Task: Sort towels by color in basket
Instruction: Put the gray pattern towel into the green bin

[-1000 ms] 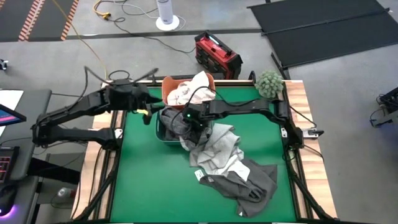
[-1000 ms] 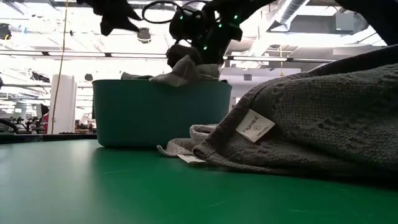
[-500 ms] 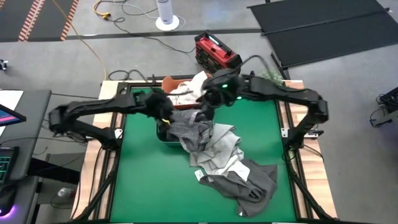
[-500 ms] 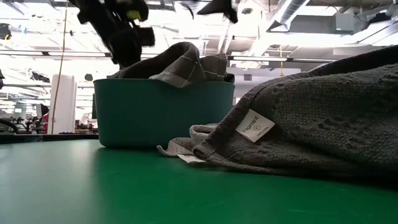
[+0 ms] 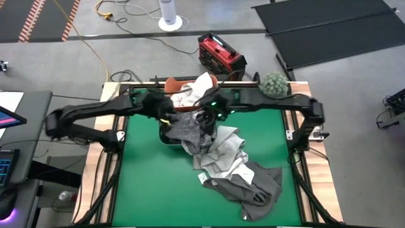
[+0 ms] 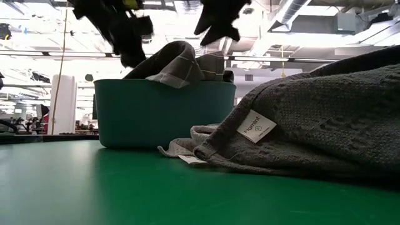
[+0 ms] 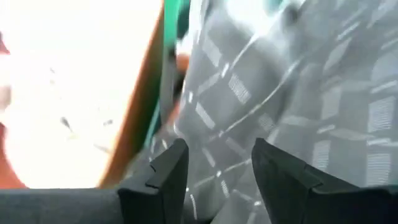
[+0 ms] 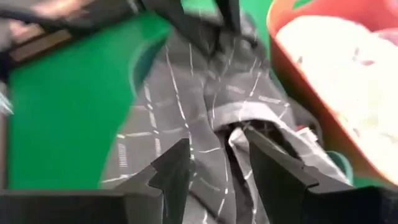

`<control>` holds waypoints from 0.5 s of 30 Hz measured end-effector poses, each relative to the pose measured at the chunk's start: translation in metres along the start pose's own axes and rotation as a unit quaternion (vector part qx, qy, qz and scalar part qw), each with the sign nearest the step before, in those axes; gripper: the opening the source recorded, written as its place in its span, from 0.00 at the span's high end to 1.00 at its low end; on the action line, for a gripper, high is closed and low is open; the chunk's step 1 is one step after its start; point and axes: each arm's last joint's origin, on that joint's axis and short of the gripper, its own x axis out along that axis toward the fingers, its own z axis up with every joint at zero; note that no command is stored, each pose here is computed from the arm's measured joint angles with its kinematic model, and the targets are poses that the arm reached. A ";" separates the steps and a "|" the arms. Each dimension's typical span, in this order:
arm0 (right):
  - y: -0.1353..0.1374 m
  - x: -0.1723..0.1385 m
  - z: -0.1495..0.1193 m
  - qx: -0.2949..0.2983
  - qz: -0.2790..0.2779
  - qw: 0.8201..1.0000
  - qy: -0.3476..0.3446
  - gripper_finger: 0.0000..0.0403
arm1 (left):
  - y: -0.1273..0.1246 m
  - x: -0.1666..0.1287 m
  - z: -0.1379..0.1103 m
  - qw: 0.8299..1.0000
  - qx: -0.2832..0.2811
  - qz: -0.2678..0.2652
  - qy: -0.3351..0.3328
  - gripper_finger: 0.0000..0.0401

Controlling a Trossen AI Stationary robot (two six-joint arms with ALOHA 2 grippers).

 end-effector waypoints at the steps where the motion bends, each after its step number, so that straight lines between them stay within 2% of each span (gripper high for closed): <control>1: -0.001 0.013 -0.001 -0.005 -0.002 1.000 0.006 0.52 | -0.001 -0.013 0.003 1.000 0.004 -0.002 -0.028 0.58; 4: -0.004 0.054 -0.005 -0.016 -0.007 0.999 0.031 0.52 | -0.005 -0.052 0.006 0.995 0.004 -0.002 -0.104 0.58; 9: -0.012 0.119 -0.026 -0.019 0.007 0.995 0.095 0.52 | -0.009 -0.108 0.001 0.978 -0.028 0.018 -0.205 0.58; 12: -0.015 0.146 -0.039 -0.013 0.018 0.991 0.135 0.52 | -0.010 -0.128 -0.006 0.970 -0.051 0.039 -0.234 0.58; 15: -0.014 0.155 -0.046 -0.007 0.028 0.987 0.155 0.52 | -0.010 -0.136 -0.013 0.970 -0.056 0.058 -0.230 0.58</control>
